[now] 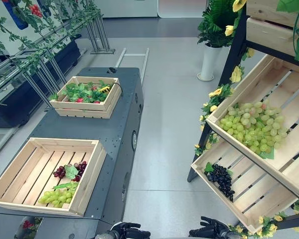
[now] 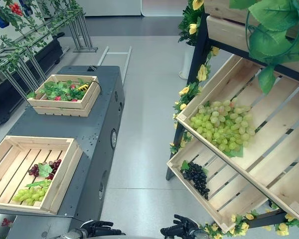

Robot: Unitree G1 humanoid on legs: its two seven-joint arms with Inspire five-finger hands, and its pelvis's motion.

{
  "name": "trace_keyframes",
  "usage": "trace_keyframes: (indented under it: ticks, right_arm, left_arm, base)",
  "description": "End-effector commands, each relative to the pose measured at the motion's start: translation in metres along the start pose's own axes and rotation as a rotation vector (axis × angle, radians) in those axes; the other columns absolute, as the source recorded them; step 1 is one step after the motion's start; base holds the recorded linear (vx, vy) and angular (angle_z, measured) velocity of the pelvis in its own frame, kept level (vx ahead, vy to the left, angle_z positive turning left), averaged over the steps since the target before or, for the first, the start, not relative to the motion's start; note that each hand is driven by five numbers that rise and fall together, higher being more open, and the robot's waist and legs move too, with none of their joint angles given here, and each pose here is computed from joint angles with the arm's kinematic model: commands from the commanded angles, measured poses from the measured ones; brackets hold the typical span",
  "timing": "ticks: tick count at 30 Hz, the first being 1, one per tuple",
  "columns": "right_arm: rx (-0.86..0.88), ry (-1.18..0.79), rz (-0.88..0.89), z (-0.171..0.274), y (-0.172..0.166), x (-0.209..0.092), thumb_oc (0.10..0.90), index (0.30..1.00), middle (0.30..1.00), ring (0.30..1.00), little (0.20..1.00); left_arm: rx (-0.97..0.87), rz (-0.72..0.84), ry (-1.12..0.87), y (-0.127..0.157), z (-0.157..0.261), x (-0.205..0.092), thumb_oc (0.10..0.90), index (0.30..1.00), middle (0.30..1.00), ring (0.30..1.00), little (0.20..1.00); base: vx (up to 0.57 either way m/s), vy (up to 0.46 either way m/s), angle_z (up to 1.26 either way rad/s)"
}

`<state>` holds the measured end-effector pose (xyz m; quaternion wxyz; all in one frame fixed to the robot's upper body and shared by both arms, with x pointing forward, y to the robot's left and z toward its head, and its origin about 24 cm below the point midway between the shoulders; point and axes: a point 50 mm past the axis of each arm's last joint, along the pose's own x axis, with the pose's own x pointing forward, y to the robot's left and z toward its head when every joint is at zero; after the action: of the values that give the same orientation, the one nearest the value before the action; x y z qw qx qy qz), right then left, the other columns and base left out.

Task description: Pick up the fruits from the basket on one side to the basket on the other side

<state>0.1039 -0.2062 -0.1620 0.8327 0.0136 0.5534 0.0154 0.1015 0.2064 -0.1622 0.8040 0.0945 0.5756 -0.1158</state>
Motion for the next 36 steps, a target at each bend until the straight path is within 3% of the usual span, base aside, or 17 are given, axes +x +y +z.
trace_keyframes:
  ticks: [1,22,31,36]
  right_arm:
    - [-0.043,-0.017,0.003,0.01,0.005,0.003,0.8,0.9,0.9,0.9,0.9]
    - [-0.047,0.002,0.024,0.008,0.004,0.003,0.8,0.9,0.9,0.9,0.9]
    - [-0.102,-0.006,0.055,0.014,0.001,0.002,0.8,0.9,0.9,0.9,0.9]
    - [-0.109,0.011,0.04,0.01,-0.006,0.0,0.8,0.9,0.9,0.9,0.9]
  left_arm:
    - [0.006,0.0,-0.051,-0.008,0.024,0.006,0.8,0.9,0.9,0.9,0.9]
    - [-0.054,-0.025,-0.105,-0.012,0.034,0.007,0.8,0.9,0.9,0.9,0.9]
    - [-0.104,0.07,-0.189,0.004,0.051,0.004,0.8,0.9,0.9,0.9,0.9]
    - [-0.136,0.086,-0.129,0.002,0.04,0.005,0.8,0.9,0.9,0.9,0.9]
  base:
    - [0.0,0.0,0.0]
    - [0.0,-0.072,-0.03]
    - [-0.04,-0.124,0.1]
    - [0.08,0.07,0.21]
